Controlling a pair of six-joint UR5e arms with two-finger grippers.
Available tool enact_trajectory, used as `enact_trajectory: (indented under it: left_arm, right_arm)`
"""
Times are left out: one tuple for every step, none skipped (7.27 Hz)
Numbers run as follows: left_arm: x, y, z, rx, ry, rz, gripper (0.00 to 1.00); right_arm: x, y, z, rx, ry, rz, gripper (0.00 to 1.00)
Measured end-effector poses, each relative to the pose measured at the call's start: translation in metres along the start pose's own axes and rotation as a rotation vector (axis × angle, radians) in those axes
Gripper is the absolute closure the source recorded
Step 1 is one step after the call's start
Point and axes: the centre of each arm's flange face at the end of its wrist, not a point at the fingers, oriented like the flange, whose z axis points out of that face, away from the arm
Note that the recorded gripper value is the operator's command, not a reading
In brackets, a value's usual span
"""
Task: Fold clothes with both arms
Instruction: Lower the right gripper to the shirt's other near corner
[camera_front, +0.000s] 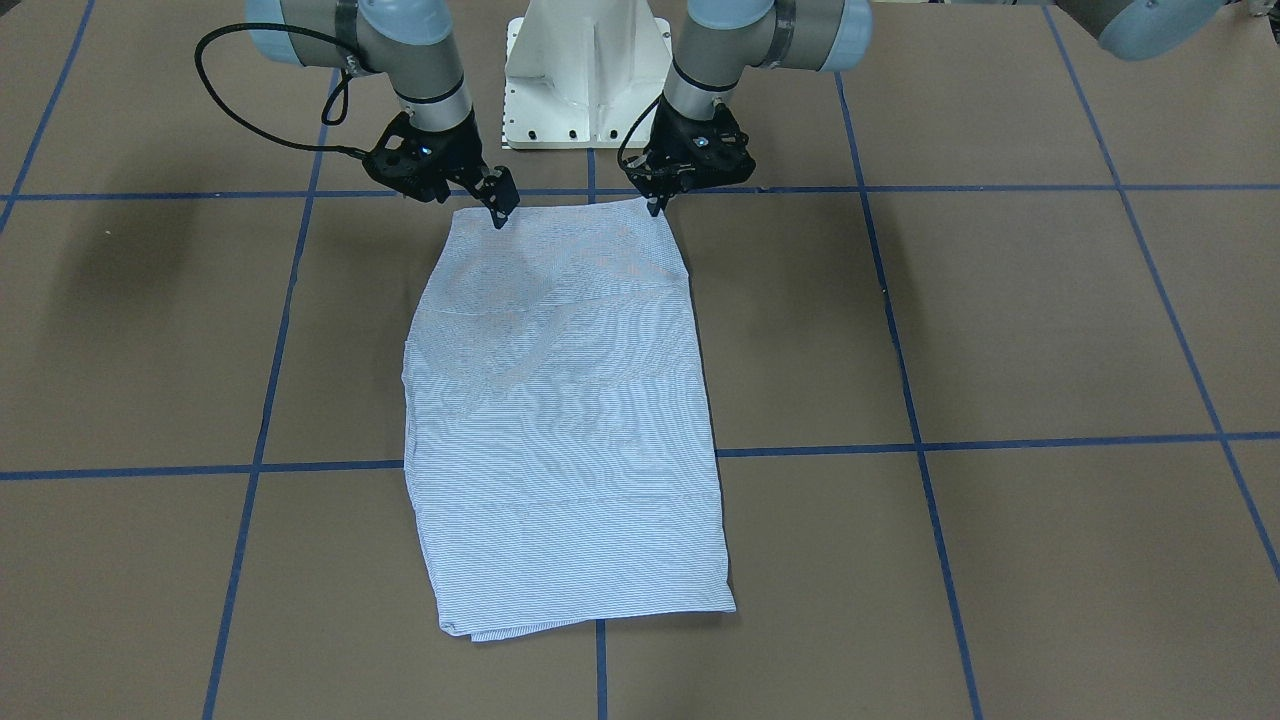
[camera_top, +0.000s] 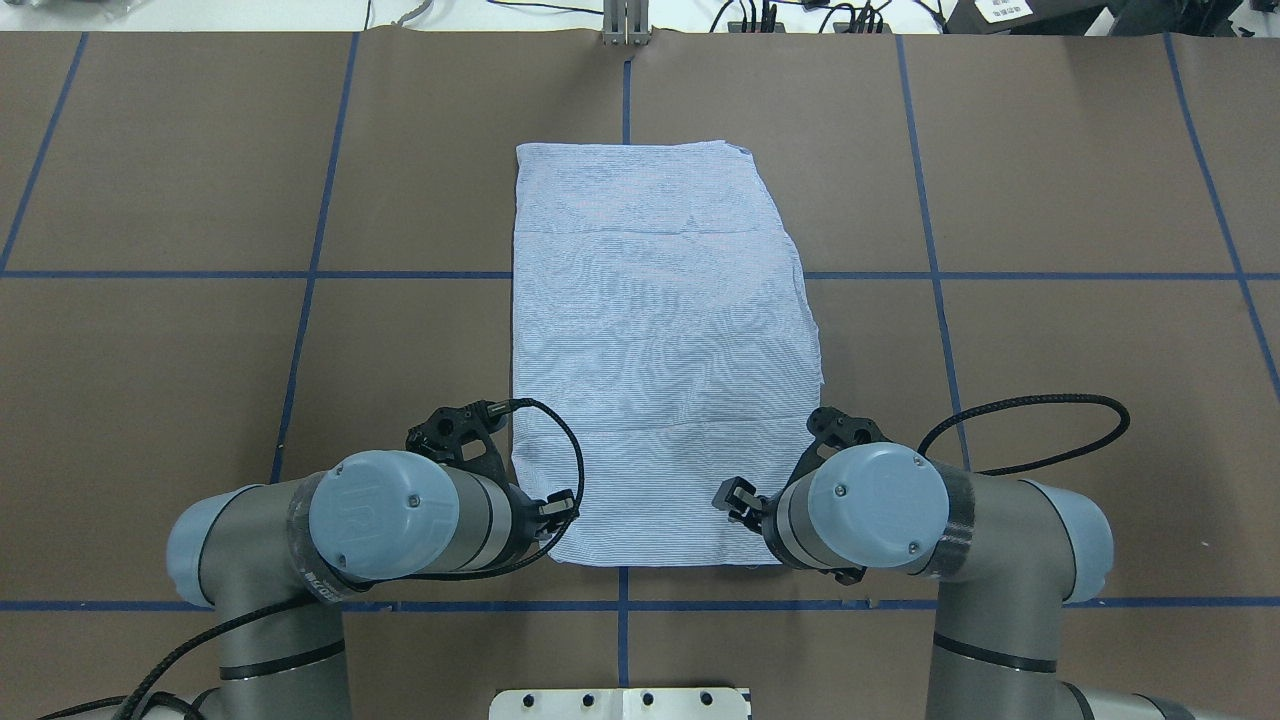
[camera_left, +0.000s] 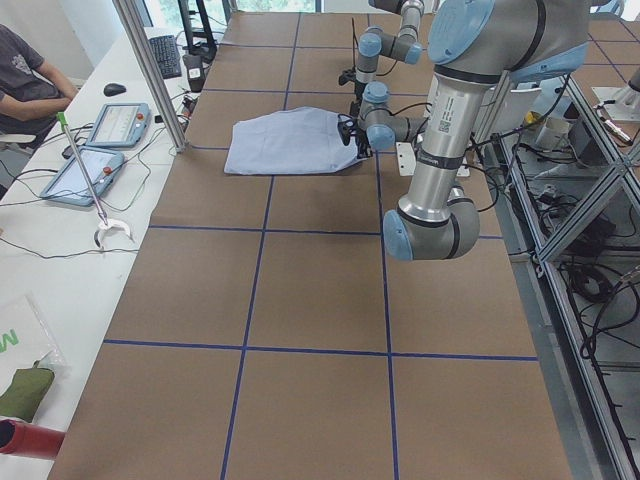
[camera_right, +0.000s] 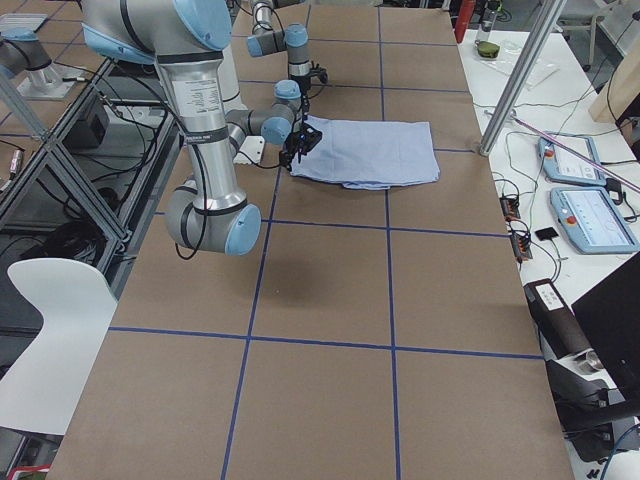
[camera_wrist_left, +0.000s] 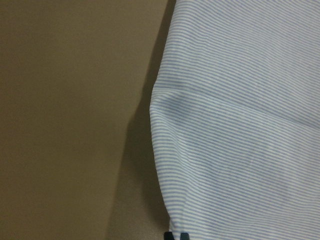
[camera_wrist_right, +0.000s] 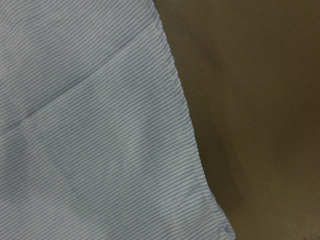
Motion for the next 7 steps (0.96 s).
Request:
enact_trajectory:
  left_arm:
    - [0.001,0.000,-0.002,0.000,0.003,0.000,1.00]
    - [0.001,-0.001,-0.003,0.001,0.005,0.000,1.00]
    - [0.001,-0.001,-0.004,0.001,0.007,-0.001,1.00]
    - [0.001,-0.001,-0.004,0.001,0.008,-0.001,1.00]
    - [0.001,-0.001,-0.004,0.001,0.007,-0.001,1.00]
    - [0.001,-0.001,-0.004,0.001,0.007,-0.001,1.00]
    - [0.001,-0.001,-0.004,0.001,0.007,0.000,1.00]
  right_arm:
    - [0.001,0.001,0.002,0.000,0.005,0.007,0.00]
    - [0.002,0.002,0.004,0.000,0.011,0.010,0.00]
    - [0.004,0.003,0.009,0.001,0.022,0.011,0.00]
    - [0.005,0.003,0.014,0.003,0.036,0.011,0.00]
    - [0.006,0.003,0.017,0.005,0.042,0.011,0.00]
    - [0.006,0.003,0.018,0.006,0.045,0.010,0.00]
    - [0.005,0.003,0.019,0.006,0.045,0.009,0.01]
